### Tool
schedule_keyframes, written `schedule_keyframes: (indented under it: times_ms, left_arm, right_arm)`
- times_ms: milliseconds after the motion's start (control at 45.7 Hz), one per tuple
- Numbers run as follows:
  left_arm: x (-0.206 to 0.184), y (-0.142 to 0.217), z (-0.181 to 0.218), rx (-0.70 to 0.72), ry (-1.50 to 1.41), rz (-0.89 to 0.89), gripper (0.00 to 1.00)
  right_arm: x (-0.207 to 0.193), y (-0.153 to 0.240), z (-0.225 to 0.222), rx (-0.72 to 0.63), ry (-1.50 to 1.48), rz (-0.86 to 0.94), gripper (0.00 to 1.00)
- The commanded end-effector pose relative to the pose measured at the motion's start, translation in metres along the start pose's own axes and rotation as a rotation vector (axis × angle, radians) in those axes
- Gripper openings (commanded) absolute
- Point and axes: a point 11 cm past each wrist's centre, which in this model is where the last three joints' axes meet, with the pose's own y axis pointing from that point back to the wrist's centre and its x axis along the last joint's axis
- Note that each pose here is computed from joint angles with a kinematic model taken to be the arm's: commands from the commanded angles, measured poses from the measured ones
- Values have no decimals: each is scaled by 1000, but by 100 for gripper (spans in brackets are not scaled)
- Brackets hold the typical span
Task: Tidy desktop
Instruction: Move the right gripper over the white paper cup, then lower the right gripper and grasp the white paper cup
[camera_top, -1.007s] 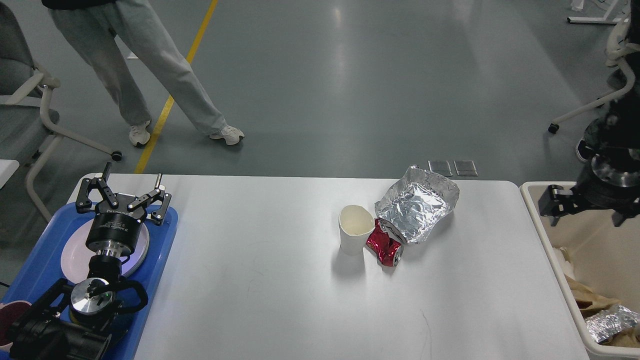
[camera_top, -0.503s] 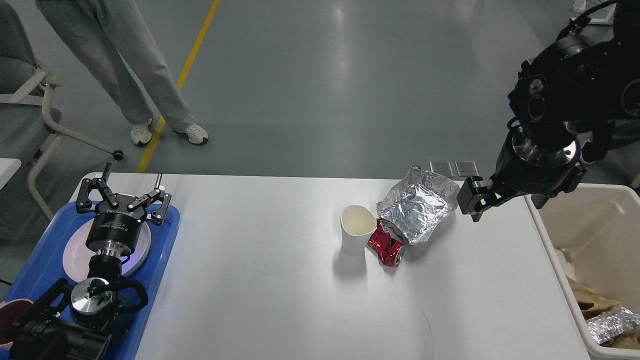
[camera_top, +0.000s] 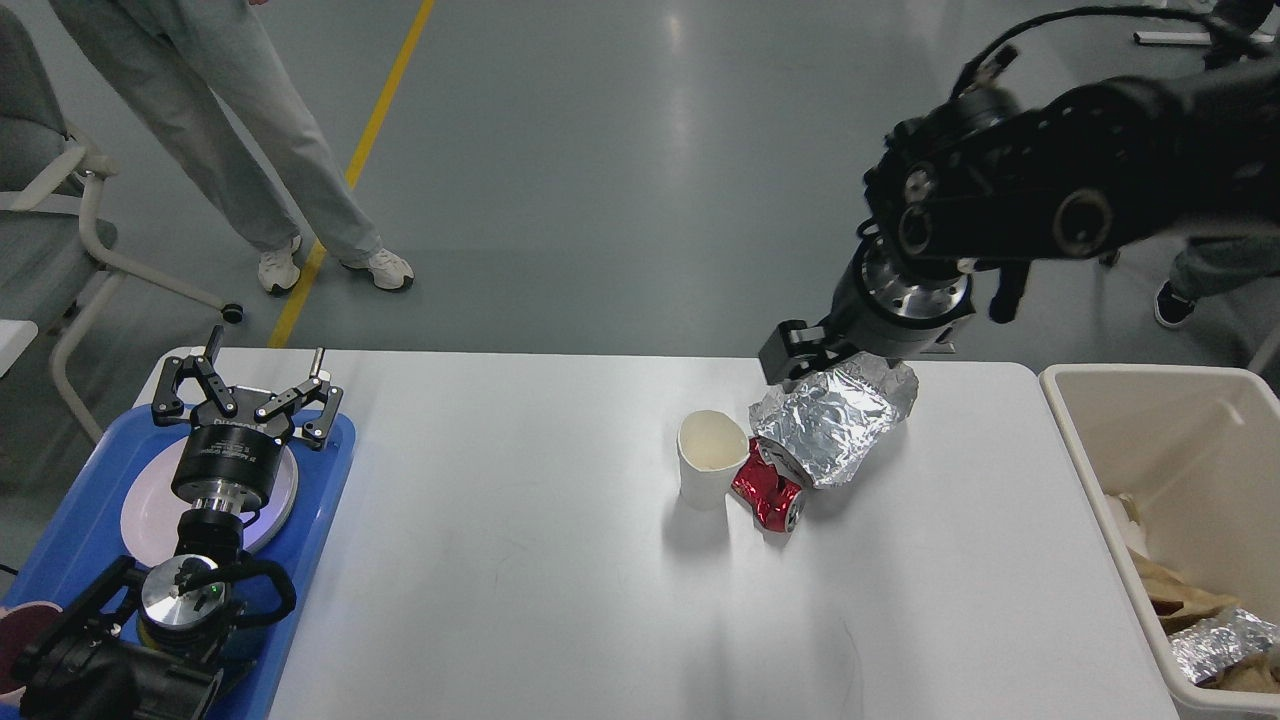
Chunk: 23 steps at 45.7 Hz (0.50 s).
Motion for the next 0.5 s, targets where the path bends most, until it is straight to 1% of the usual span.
schedule_keyframes:
  times_ms: [0, 175, 328, 481]
  left_arm:
    - [0, 0, 0, 0, 0, 0, 96]
    - [0, 0, 0, 0, 0, 0, 96]
    - [0, 0, 0, 0, 0, 0, 96]
    - [0, 0, 0, 1, 0, -1, 96]
  right_arm:
    - [8, -49, -23, 0, 50, 22, 100]
    - [3, -100, -28, -12, 40, 34, 100]
    - [9, -125, -17, -42, -11, 117, 100]
    - [-15, -154, -18, -28, -44, 108, 100]
